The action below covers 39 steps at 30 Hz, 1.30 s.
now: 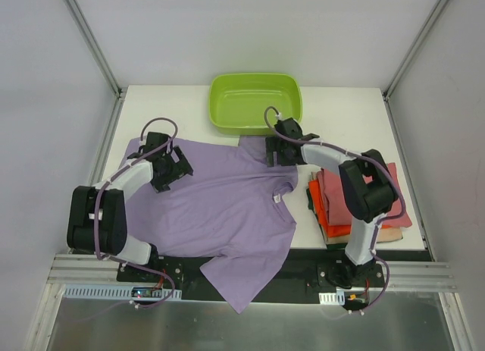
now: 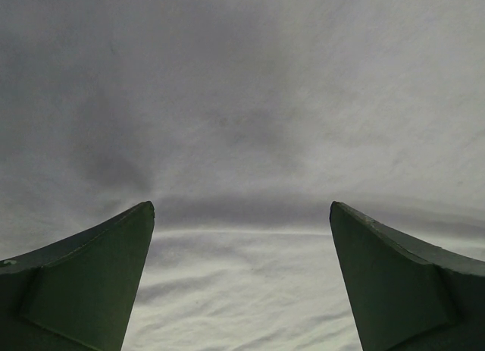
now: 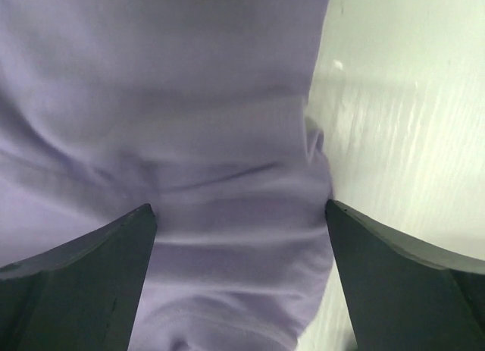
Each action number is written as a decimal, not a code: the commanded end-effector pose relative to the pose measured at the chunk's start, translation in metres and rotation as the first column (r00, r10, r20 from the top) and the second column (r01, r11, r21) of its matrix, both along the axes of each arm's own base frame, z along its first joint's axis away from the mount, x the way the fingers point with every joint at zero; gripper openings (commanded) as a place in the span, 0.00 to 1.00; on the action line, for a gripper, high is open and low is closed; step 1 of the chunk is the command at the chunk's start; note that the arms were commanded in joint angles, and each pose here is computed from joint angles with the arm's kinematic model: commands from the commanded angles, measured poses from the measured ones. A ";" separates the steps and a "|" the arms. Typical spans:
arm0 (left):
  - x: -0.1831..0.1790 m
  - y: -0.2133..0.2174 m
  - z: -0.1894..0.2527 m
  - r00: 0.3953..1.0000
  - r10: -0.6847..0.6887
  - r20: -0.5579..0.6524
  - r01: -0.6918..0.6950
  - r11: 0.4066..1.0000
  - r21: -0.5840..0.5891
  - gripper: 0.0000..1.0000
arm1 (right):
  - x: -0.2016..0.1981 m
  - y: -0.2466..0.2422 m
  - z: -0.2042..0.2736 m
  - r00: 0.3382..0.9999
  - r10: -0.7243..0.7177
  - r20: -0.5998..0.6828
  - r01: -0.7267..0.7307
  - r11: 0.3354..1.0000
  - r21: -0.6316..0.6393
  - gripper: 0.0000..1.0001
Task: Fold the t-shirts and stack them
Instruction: Flatten out the tshirt
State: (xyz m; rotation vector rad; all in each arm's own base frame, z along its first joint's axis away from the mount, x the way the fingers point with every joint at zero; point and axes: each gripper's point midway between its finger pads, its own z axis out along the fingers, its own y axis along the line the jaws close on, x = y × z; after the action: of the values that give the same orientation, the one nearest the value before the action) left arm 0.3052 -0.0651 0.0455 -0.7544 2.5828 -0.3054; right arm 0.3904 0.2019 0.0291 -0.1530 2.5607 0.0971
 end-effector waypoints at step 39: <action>0.089 -0.042 -0.015 0.993 -0.120 -0.008 0.118 0.983 -0.144 0.99 | -0.034 -0.017 -0.010 0.987 0.072 -0.146 -0.057 0.993 0.107 0.96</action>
State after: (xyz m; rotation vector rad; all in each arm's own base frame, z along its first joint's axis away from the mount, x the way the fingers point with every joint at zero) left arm 0.3814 -0.1011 0.0364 -0.7143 2.6304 -0.5078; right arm 0.3386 0.2170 0.0302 -0.1822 2.6610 0.4126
